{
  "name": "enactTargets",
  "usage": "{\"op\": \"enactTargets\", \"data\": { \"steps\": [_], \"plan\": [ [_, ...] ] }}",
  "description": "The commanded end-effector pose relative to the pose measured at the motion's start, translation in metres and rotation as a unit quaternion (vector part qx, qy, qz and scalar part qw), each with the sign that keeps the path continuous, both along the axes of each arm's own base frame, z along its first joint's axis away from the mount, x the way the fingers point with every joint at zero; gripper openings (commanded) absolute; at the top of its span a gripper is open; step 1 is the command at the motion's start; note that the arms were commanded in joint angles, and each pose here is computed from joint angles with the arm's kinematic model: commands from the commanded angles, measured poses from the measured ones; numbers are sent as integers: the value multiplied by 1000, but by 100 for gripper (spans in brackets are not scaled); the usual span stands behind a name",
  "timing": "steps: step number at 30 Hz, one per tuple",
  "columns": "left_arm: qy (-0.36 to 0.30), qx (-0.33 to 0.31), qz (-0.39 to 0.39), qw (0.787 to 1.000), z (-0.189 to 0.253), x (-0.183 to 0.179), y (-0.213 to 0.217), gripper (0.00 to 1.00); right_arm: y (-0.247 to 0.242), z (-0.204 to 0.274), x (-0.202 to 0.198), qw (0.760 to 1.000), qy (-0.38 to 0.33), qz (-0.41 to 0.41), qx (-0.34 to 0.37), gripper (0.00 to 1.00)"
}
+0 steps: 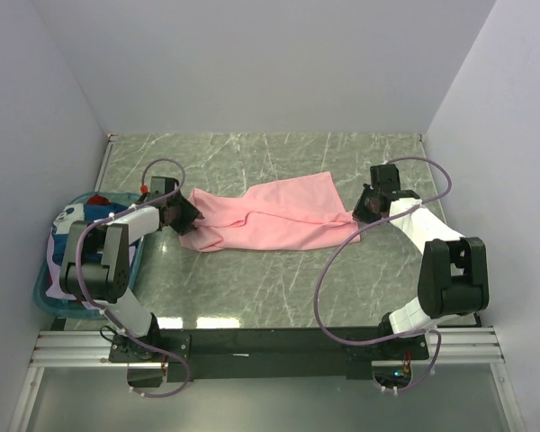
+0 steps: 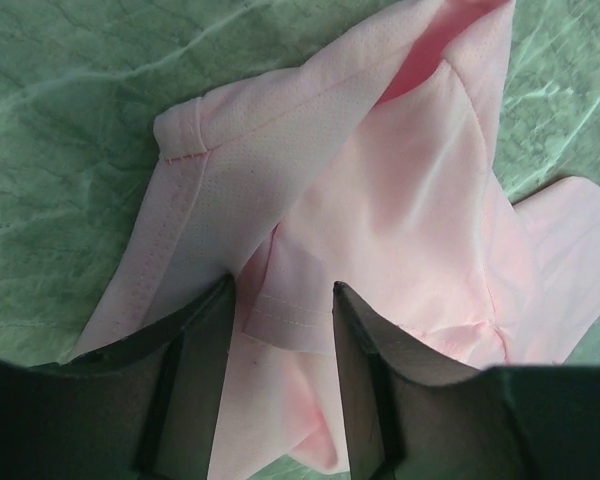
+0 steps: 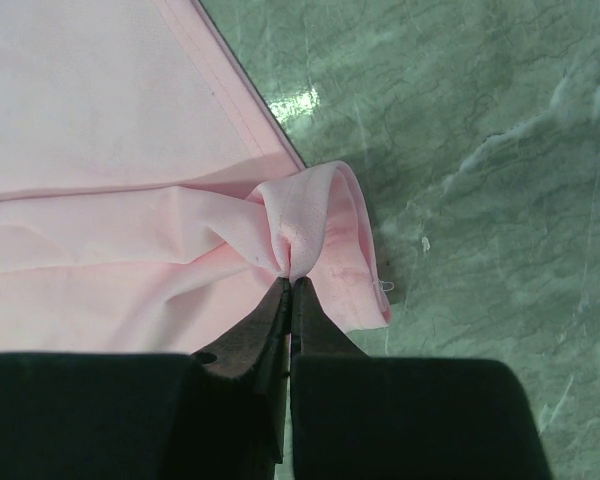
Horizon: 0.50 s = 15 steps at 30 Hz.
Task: Fold and stack the t-shirts
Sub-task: Flatten the tshirt out
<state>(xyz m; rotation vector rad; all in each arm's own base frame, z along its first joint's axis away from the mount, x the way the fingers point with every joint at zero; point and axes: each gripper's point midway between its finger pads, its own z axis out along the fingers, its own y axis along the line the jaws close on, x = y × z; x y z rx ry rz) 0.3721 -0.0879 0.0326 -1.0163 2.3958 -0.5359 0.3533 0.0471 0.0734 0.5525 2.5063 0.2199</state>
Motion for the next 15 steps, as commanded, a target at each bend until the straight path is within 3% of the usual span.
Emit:
{"op": "enactTargets", "data": {
  "steps": [1, 15],
  "plan": [
    [-29, -12, -13, 999, 22, 13, -7, 49, -2, 14, 5, 1000, -27, -3, 2, 0],
    [-48, -33, -17, 998, 46, 23, -15, 46, -2, 15, 7, 1000, -27, -2, 2, 0]
  ]
}}
